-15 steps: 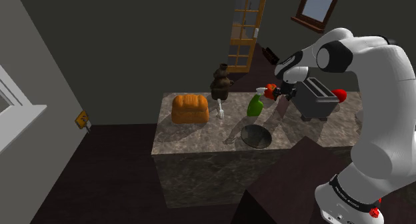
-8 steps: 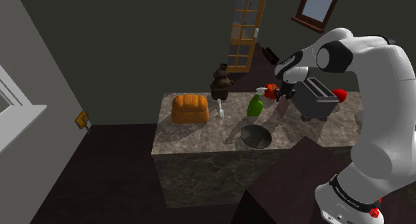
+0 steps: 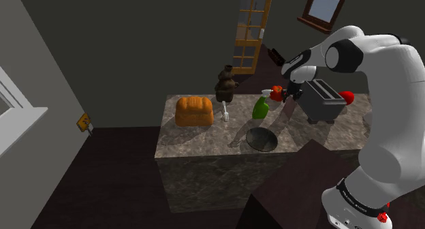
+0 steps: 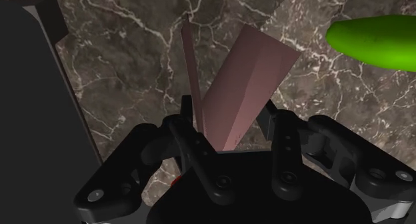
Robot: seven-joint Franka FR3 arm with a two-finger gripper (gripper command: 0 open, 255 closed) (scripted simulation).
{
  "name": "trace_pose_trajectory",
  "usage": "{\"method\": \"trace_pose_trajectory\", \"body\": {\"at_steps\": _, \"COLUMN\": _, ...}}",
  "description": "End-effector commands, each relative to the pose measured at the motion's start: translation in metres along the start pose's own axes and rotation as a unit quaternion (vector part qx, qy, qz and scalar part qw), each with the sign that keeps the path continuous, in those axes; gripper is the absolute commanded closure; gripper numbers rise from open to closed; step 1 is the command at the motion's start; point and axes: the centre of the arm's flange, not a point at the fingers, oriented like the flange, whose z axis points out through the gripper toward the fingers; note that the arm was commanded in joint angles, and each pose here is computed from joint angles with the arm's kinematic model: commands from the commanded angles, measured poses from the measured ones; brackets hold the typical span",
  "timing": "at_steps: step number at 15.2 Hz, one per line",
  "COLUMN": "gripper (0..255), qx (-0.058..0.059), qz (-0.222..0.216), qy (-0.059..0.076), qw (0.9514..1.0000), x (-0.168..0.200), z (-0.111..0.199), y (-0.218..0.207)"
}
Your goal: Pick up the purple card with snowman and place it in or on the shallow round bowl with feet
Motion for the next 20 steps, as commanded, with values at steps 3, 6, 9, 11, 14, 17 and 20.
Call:
{"method": "trace_pose_trajectory", "body": {"at_steps": 3, "gripper": 255, "qx": 0.0, "qz": 0.0, "qy": 0.0, "qw": 1.0, "x": 0.0, "z": -0.021, "y": 0.0}}
{"method": "trace_pose_trajectory", "body": {"at_steps": 6, "gripper": 255, "qx": 0.0, "qz": 0.0, "qy": 0.0, "qw": 1.0, "x": 0.0, "z": -0.037, "y": 0.0}}
{"method": "trace_pose_trajectory", "body": {"at_steps": 9, "gripper": 255, "qx": 0.0, "qz": 0.0, "qy": 0.0, "qw": 1.0, "x": 0.0, "z": -0.053, "y": 0.001}}
{"method": "trace_pose_trajectory", "body": {"at_steps": 11, "gripper": 255, "qx": 0.0, "qz": 0.0, "qy": 0.0, "qw": 1.0, "x": 0.0, "z": -0.064, "y": 0.001}}
{"method": "trace_pose_trajectory", "body": {"at_steps": 14, "gripper": 255, "qx": 0.0, "qz": 0.0, "qy": 0.0, "qw": 1.0, "x": 0.0, "z": -0.08, "y": 0.001}}
{"method": "trace_pose_trajectory", "body": {"at_steps": 17, "gripper": 255, "qx": 0.0, "qz": 0.0, "qy": 0.0, "qw": 1.0, "x": 0.0, "z": -0.095, "y": 0.001}}
{"method": "trace_pose_trajectory", "body": {"at_steps": 20, "gripper": 255, "qx": 0.0, "qz": 0.0, "qy": 0.0, "qw": 1.0, "x": 0.0, "z": -0.106, "y": 0.001}}
